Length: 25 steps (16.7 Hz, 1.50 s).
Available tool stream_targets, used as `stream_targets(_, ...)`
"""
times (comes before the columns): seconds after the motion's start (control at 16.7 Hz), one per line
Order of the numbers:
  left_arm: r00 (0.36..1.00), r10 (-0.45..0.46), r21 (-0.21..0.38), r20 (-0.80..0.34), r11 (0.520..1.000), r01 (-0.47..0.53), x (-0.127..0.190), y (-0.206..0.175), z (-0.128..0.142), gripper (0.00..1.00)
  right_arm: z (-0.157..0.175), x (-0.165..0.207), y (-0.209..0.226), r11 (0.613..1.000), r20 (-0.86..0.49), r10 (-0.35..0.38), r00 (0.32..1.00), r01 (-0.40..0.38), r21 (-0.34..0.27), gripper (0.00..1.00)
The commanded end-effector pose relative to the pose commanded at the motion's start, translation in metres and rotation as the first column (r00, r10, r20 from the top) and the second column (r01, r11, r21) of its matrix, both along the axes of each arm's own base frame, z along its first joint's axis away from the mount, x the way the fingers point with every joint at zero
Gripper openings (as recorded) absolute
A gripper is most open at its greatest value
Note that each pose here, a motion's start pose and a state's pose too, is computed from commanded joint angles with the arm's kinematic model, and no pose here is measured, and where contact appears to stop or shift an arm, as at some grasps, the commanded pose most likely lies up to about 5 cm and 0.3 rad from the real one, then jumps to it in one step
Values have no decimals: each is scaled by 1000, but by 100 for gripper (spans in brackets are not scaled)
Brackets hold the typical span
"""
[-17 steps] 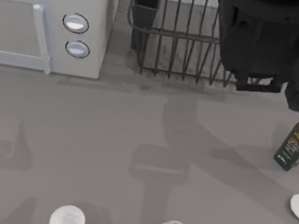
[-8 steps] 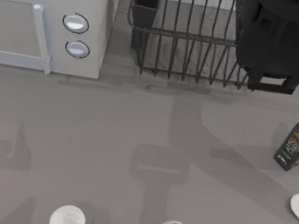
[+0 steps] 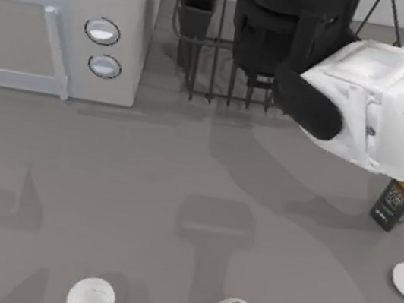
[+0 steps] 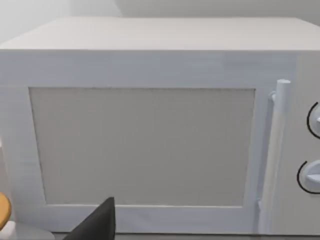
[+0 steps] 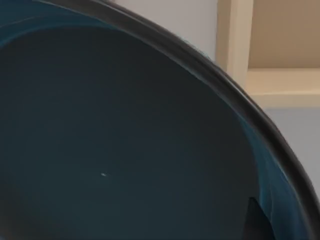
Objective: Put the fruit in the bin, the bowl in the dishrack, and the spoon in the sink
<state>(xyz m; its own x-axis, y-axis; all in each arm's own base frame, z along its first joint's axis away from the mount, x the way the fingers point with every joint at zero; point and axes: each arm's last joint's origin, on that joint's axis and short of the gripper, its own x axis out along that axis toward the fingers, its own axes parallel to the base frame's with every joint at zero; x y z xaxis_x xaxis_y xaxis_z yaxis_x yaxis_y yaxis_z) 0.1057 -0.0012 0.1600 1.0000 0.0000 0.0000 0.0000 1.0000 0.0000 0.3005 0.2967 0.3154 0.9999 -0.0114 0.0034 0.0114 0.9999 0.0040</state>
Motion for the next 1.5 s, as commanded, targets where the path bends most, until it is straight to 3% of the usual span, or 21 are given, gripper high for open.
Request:
stream_targets(0.36, 1000, 0, 0, 0, 1000, 0, 0, 0, 0, 100, -88, 76, -29, 1000, 3, 1, 1000, -1, 1, 0)
stream_targets(0.66, 1000, 0, 0, 0, 1000, 0, 0, 0, 0, 100, -96, 82, -34, 1000, -3, 1, 1000, -1, -4, 0)
stream_targets(1.44, 1000, 0, 0, 0, 1000, 0, 0, 0, 0, 100, -96, 82, -34, 1000, -3, 1, 1000, -1, -4, 98)
stream_targets(1.5, 1000, 0, 0, 0, 1000, 0, 0, 0, 0, 100, -96, 82, -34, 1000, -3, 1, 1000, -1, -4, 100)
